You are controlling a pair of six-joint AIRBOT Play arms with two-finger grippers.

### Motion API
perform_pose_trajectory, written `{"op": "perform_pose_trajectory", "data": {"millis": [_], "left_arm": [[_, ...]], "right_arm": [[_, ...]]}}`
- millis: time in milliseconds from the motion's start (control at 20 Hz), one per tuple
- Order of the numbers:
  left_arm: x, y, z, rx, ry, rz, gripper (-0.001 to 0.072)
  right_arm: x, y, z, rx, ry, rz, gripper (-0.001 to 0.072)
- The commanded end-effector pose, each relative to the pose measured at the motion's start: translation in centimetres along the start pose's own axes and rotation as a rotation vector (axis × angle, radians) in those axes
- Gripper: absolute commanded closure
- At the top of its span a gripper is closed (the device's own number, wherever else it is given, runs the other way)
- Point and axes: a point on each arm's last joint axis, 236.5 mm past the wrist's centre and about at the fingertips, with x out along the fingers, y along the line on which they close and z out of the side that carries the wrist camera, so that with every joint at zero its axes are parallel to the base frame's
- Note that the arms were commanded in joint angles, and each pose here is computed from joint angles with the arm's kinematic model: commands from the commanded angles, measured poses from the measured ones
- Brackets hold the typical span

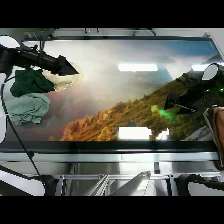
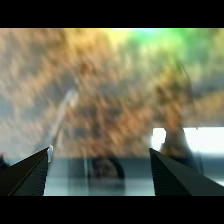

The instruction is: Fold the shirts.

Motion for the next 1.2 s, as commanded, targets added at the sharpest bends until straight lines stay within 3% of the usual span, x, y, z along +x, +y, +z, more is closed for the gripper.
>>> {"op": "perform_pose_trajectory", "data": {"millis": [0,200,400,600,850,900,950,1000,1050,1150], "left_arm": [[-5.2,10.9,4.3,-0.009,-0.197,0.416,-0.0013],[-6.3,17.7,5.3,-0.087,-0.305,0.493,-0.0006],[-4.7,23.4,2.0,-0.211,-0.246,0.491,-0.0004],[-2.9,22.6,-1.9,-0.232,-0.079,0.425,0.0014],[-0.6,23.2,-1.2,-0.195,-0.088,0.437,0.0019],[0.6,22.8,-1.0,-0.191,-0.09,0.417,0.0237],[1.4,22.2,-0.7,-0.178,-0.088,0.403,0.058],[2.0,20.9,0.0,-0.153,-0.094,0.379,0.0695],[2.1,18.9,1.0,-0.132,-0.116,0.343,0.0695],[0.9,13.5,3.9,-0.043,-0.188,0.254,0.0695]], "right_arm": [[0.4,1.0,2.8,0.008,-0.104,0.044,0.0012],[1.0,0.9,3.6,0.015,-0.122,0.048,0.0012],[2.2,0.8,3.6,0.026,-0.088,0.049,0.0012],[3.1,2.1,3.4,0.053,-0.053,0.113,0.0012],[4.4,3.2,3.2,0.084,-0.009,0.167,0.0015],[4.6,3.2,3.2,0.087,-0.002,0.169,0.0069],[4.7,3.3,3.1,0.091,0.002,0.176,0.0287],[4.7,3.4,3.2,0.093,0.004,0.182,0.0574],[4.7,3.6,3.1,0.084,0.004,0.191,0.0682],[4.6,4.3,3.0,0.047,0.009,0.218,0.0686]]}}
